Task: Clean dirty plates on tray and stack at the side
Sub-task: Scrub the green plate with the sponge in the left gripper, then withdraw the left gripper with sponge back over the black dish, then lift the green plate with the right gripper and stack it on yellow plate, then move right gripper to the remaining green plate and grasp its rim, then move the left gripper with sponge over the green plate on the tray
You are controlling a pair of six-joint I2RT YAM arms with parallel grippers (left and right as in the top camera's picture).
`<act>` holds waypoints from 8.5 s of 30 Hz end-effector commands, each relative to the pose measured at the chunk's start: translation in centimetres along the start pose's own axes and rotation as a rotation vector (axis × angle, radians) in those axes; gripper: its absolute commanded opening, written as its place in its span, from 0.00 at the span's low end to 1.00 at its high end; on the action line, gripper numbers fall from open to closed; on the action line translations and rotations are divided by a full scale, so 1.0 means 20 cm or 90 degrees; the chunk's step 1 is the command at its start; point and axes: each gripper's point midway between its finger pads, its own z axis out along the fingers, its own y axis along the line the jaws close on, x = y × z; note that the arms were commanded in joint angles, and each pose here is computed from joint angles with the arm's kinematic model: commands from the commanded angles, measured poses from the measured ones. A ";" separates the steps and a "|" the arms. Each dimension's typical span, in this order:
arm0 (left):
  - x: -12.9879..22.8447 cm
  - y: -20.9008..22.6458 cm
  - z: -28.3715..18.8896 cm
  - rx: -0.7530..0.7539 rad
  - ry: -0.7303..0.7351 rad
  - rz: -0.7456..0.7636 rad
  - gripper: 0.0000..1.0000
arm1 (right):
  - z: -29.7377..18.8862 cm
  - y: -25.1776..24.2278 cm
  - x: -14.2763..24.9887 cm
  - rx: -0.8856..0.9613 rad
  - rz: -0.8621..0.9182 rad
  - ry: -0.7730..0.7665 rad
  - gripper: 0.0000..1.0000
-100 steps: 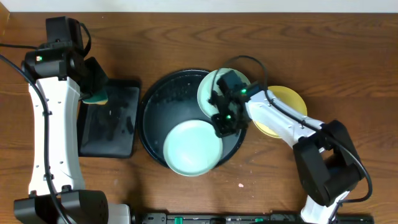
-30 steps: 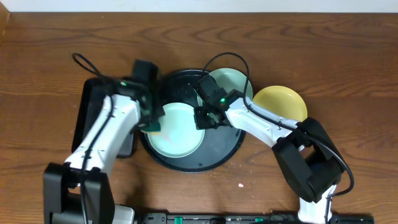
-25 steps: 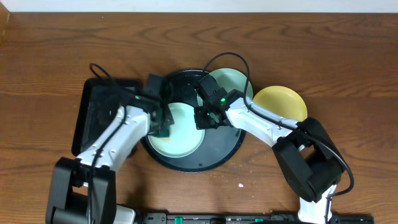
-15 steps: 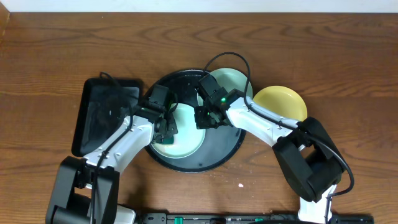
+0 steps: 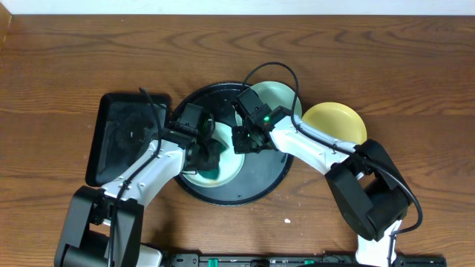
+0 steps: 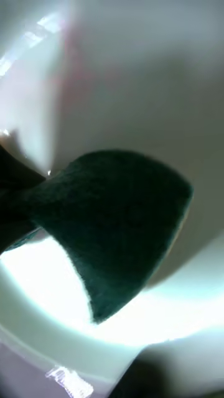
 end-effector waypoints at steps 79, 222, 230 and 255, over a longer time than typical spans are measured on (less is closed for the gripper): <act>-0.46 0.56 -0.75 -0.122 -0.163 -0.258 0.07 | 0.06 -0.05 0.00 -0.013 0.005 0.031 0.20; -0.39 0.80 -0.77 -0.153 -0.139 -0.324 0.07 | -0.39 -0.72 -0.63 -0.006 -0.097 -0.024 0.56; -0.39 0.80 -0.77 -0.153 -0.139 -0.324 0.07 | -0.21 -0.73 -0.56 -0.007 -0.094 0.025 0.39; -0.39 0.80 -0.77 -0.153 -0.139 -0.329 0.07 | -0.32 -0.21 -0.47 -0.058 -0.023 0.037 0.01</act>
